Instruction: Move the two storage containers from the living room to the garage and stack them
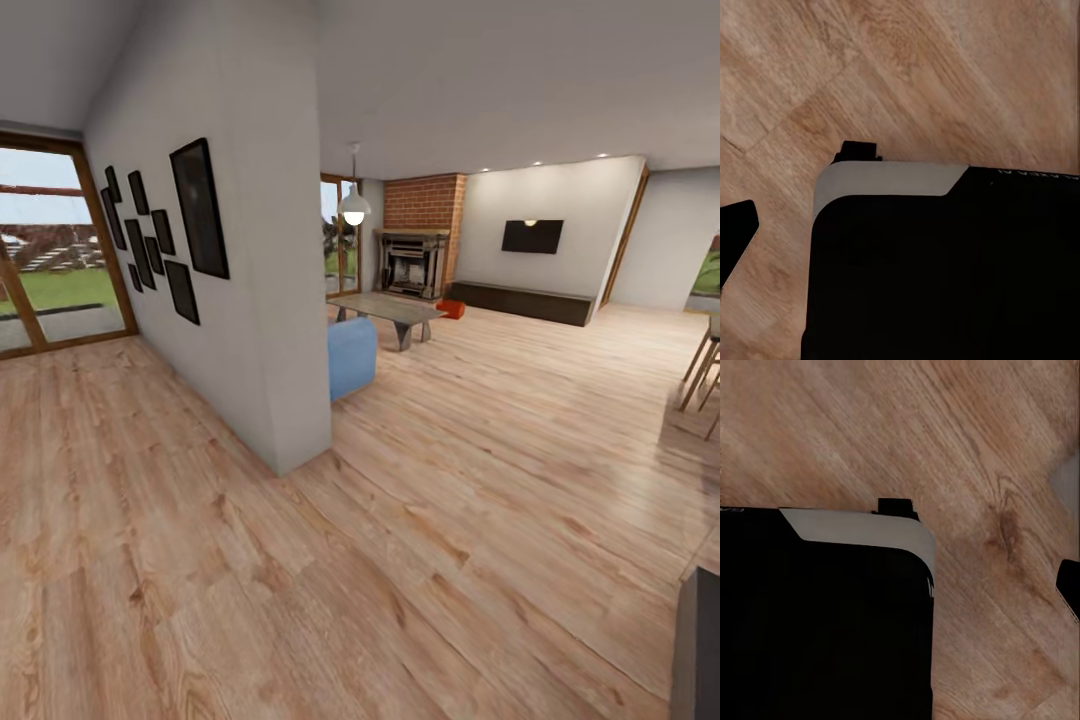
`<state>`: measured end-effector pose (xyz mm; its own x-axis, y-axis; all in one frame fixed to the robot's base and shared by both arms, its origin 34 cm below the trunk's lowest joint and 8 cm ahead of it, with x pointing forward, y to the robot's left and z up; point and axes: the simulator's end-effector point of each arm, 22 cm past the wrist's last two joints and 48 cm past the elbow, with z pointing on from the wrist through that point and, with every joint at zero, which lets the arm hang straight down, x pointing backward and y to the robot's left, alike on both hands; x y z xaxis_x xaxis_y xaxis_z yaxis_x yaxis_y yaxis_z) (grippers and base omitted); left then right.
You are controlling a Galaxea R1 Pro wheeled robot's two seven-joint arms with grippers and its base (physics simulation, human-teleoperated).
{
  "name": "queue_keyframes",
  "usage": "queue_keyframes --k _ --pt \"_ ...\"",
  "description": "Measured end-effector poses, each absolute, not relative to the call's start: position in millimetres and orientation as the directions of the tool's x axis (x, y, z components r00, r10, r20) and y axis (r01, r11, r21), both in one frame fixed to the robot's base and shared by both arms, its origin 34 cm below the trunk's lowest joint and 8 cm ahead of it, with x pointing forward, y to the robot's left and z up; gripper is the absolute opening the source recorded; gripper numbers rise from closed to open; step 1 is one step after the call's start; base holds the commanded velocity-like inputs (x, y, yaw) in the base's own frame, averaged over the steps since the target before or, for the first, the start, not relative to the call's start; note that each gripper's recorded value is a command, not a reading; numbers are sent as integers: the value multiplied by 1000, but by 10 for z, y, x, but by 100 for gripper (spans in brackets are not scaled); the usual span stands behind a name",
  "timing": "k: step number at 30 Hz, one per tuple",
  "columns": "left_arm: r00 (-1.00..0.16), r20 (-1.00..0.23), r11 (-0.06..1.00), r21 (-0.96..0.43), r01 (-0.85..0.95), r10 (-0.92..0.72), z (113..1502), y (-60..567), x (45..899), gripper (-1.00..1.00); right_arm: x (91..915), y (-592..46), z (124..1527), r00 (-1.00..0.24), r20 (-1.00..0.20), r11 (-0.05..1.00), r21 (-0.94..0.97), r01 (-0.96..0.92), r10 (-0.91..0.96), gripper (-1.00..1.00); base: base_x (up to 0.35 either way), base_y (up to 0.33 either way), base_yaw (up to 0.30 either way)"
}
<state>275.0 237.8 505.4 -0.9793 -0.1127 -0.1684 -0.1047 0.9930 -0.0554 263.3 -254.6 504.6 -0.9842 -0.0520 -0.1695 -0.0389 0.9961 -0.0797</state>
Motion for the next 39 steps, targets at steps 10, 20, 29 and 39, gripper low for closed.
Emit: queue_keyframes --k 10,20,29,39 --pt "-979 -168 993 -55 -105 -113 5054 2378 2749 100 2638 -2545 5047 -984 -171 996 -79 -38 -51 100 322 0 0" --pt "-979 -169 993 -55 -105 -113 5054 2379 2751 100 2642 -2543 5048 -984 -173 996 -79 -37 -50 100 322 0 0" --pt "-979 -170 993 -55 -105 -113 5055 2378 2753 100 2646 -2541 5048 -983 -174 996 -79 -40 -53 100 322 0 -188" --pt "-979 -168 993 -55 -105 -113 5054 2378 2747 100 2647 -2531 5048 -983 -174 996 -78 -42 -55 100 322 0 -240"
